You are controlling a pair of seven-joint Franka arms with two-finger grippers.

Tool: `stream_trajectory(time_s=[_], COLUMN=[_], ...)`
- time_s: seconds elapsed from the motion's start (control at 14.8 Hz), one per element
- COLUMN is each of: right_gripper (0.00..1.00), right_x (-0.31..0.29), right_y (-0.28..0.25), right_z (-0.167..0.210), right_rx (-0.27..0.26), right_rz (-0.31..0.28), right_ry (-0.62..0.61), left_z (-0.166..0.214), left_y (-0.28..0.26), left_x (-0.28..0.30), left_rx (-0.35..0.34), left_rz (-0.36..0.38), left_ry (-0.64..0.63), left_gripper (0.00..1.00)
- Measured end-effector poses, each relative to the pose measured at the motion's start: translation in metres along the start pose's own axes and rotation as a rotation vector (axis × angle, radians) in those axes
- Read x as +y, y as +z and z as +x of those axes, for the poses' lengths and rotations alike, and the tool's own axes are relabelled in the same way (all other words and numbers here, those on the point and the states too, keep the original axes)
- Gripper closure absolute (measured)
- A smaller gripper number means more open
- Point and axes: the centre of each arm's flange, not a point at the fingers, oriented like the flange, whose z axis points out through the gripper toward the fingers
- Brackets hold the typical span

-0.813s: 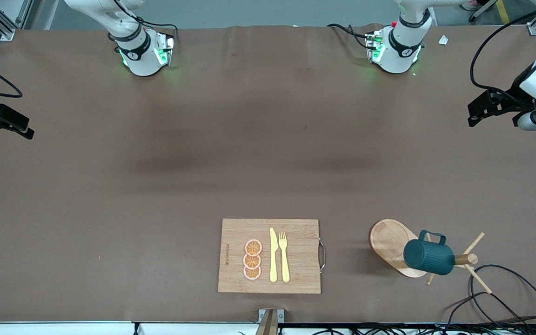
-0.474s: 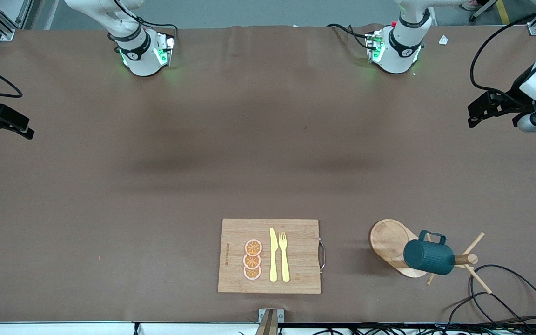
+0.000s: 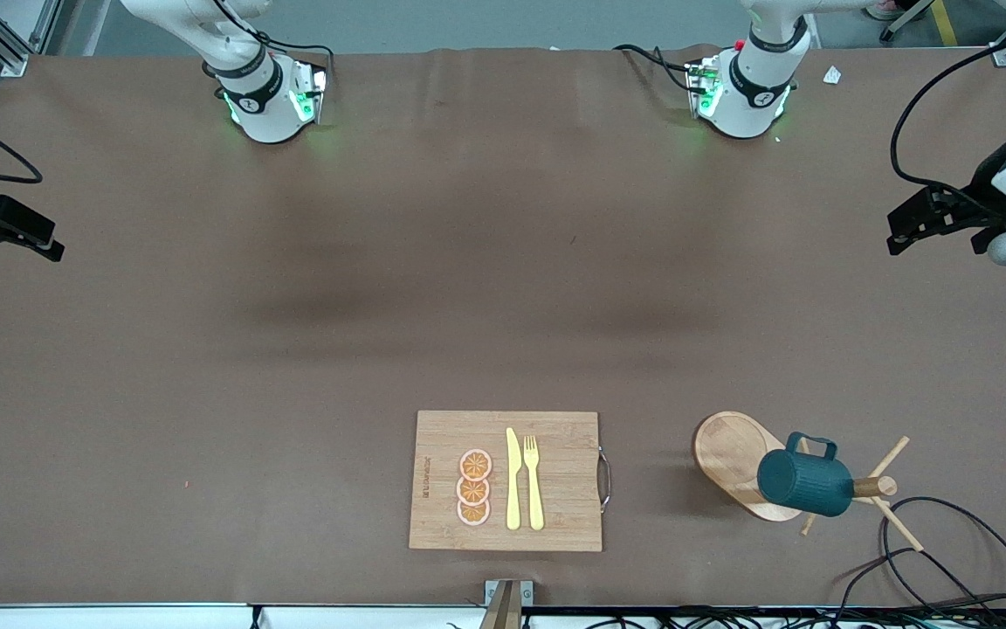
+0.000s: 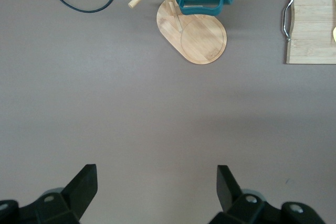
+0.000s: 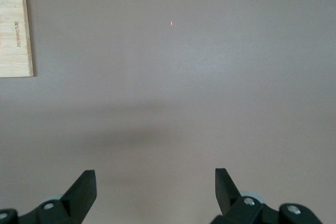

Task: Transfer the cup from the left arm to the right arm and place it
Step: 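Move the left gripper from rest toward the teal mug on the stand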

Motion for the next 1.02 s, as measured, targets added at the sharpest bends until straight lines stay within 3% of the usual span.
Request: stream_trajectory(time_s=[0.34,0.81,1.02], right_gripper=[0.00,0.00,0.00], right_x=[0.000,0.000,0.000], right_y=[0.000,0.000,0.000], right_z=[0.000,0.000,0.000], right_rx=[0.000,0.000,0.000], right_rz=[0.000,0.000,0.000], right_ry=[0.000,0.000,0.000], left_z=[0.023,0.059,0.068], left_y=[0.014,0.039,0.048], left_x=[0.000,0.005,0.007], left_rx=[-0.009,0.003,0.014], left_rz=[-0.037,-0.077,-0.084], left_ry=[-0.018,-0.239,-0.265], left_gripper=[0.00,0.00,0.00])
